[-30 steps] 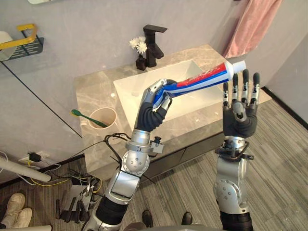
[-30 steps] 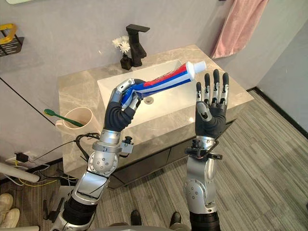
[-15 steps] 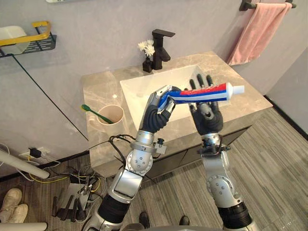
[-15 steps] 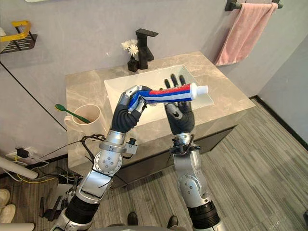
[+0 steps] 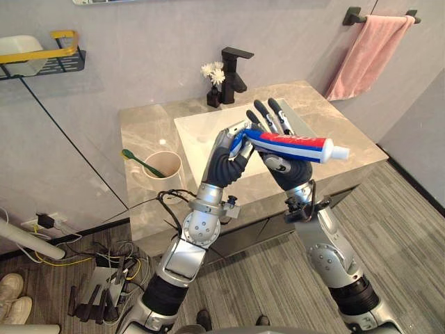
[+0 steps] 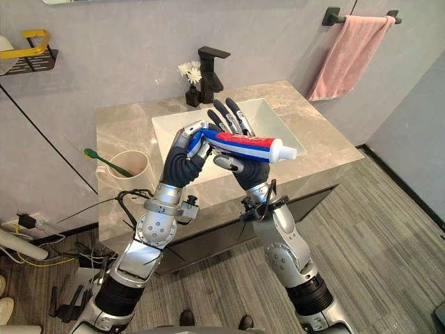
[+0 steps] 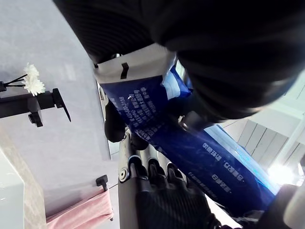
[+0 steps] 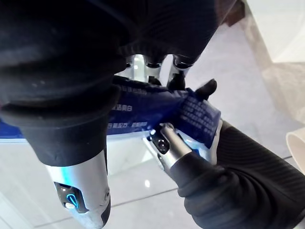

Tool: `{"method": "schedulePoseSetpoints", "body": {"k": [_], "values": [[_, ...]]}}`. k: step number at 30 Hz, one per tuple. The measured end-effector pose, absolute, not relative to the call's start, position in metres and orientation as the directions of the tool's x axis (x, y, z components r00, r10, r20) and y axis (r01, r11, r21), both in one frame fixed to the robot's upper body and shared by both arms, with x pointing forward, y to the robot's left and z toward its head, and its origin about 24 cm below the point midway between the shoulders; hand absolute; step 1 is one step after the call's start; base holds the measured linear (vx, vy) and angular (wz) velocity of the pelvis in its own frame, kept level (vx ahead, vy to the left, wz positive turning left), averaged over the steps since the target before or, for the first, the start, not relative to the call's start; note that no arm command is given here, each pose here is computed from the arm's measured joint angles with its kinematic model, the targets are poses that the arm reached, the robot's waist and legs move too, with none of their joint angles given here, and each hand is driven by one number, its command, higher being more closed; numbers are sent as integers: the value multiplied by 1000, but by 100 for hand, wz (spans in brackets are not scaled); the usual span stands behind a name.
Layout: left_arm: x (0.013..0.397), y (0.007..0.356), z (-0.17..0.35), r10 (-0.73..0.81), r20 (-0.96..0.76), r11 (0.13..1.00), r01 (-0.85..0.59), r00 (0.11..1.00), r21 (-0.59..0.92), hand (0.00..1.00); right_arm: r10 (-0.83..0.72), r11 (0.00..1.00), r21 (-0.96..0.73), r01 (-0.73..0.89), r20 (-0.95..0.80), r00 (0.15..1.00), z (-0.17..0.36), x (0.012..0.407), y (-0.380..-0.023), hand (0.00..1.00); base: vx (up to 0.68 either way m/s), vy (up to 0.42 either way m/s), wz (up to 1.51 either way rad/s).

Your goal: Organize washtable

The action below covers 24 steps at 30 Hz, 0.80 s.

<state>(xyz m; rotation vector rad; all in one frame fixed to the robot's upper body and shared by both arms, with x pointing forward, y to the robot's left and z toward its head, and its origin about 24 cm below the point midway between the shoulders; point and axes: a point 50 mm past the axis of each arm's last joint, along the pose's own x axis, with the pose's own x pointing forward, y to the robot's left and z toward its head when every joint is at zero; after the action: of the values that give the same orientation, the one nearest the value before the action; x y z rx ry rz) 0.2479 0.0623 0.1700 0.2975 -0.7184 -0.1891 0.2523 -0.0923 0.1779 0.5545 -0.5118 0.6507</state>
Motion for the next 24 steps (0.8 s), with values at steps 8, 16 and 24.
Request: {"method": "schedulePoseSetpoints", "body": {"k": [8, 16, 24], "values": [[243, 62, 177, -290, 646, 939, 81, 706, 333, 100, 382, 714, 243, -656, 651, 657, 193, 248, -104, 0, -6, 4, -8], [241, 62, 178, -297, 661, 940, 89, 689, 329, 100, 386, 771, 131, -623, 682, 621, 202, 243, -110, 0, -17, 3, -8], [240, 63, 176, -303, 658, 941, 107, 689, 321, 100, 389, 803, 61, -592, 700, 599, 206, 238, -113, 100, 0, 0, 0]]}}
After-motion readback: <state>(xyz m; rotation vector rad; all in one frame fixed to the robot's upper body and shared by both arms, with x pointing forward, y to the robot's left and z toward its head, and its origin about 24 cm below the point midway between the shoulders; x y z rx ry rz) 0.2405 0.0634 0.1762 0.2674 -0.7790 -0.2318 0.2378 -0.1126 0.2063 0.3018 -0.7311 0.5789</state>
